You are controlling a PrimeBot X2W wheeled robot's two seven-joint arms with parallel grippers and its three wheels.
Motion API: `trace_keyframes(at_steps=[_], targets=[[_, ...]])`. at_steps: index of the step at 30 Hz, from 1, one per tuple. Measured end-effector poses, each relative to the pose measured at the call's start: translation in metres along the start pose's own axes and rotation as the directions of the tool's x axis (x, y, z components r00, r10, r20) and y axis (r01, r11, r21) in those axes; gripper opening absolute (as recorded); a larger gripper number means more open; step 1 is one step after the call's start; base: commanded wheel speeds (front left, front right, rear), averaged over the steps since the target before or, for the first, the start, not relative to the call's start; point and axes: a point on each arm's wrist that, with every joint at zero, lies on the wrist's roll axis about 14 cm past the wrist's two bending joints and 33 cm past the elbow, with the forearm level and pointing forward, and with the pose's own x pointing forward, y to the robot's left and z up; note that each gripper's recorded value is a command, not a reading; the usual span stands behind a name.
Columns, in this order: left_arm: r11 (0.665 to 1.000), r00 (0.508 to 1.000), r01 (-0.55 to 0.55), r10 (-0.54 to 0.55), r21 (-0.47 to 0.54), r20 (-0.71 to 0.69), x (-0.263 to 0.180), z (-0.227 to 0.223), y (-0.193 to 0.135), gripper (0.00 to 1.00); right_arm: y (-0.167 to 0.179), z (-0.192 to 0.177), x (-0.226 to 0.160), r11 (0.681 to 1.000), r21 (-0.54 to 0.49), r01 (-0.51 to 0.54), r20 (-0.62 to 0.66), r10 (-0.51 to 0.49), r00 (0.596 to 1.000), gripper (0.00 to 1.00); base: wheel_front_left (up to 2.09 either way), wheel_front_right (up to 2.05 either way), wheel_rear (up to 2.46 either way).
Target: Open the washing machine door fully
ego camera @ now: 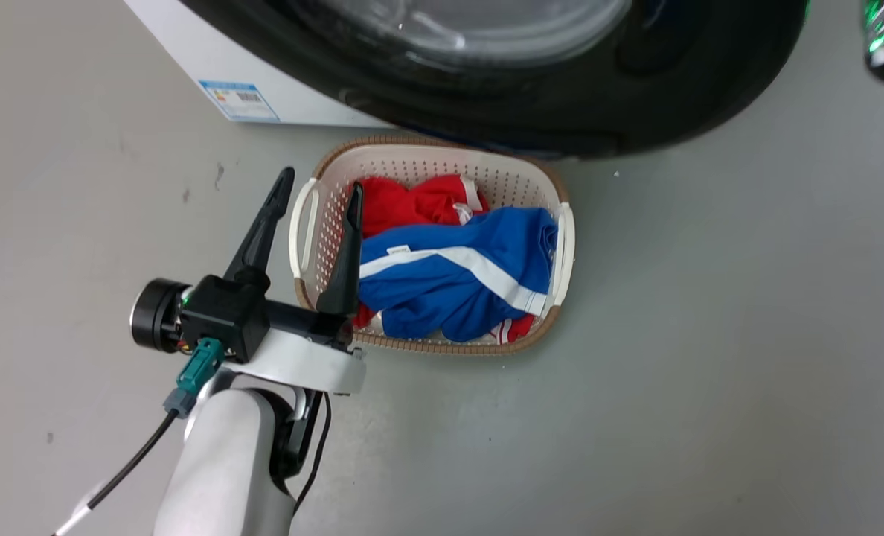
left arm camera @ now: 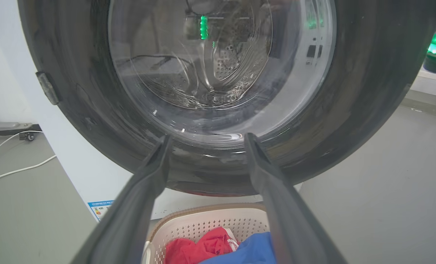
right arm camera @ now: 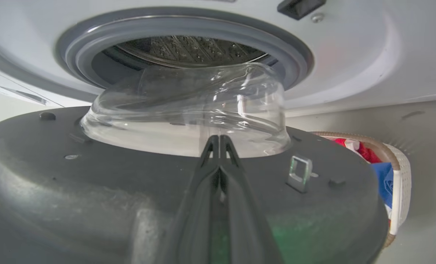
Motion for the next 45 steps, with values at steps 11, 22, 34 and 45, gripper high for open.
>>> trace_keyframes(at_steps=[11,22,34,45], targets=[[1.000,1.000,0.017,-0.017,-0.003,0.009,-0.028,0.018,-0.014,1.00,0.014,-0.065,-0.029,0.999,-0.045,-0.031,-0.135,0.024,0.991,0.00,0.00,0.00,0.00],[1.000,1.000,-0.005,0.005,-0.016,-0.009,-0.072,0.024,-0.018,1.00,0.037,-0.147,-0.055,0.991,-0.055,-0.124,-0.244,0.107,0.964,0.00,0.00,0.00,0.00],[1.000,1.000,-0.022,0.022,-0.013,0.019,-0.107,0.038,-0.021,1.00,0.066,-0.221,-0.065,0.969,-0.044,-0.244,-0.279,0.222,0.934,0.00,0.00,0.00,0.00],[1.000,0.999,-0.016,0.016,-0.012,0.030,-0.114,0.042,-0.024,1.00,0.061,-0.187,-0.083,0.956,0.043,-0.289,0.046,0.287,0.957,0.00,0.00,0.00,0.00]])
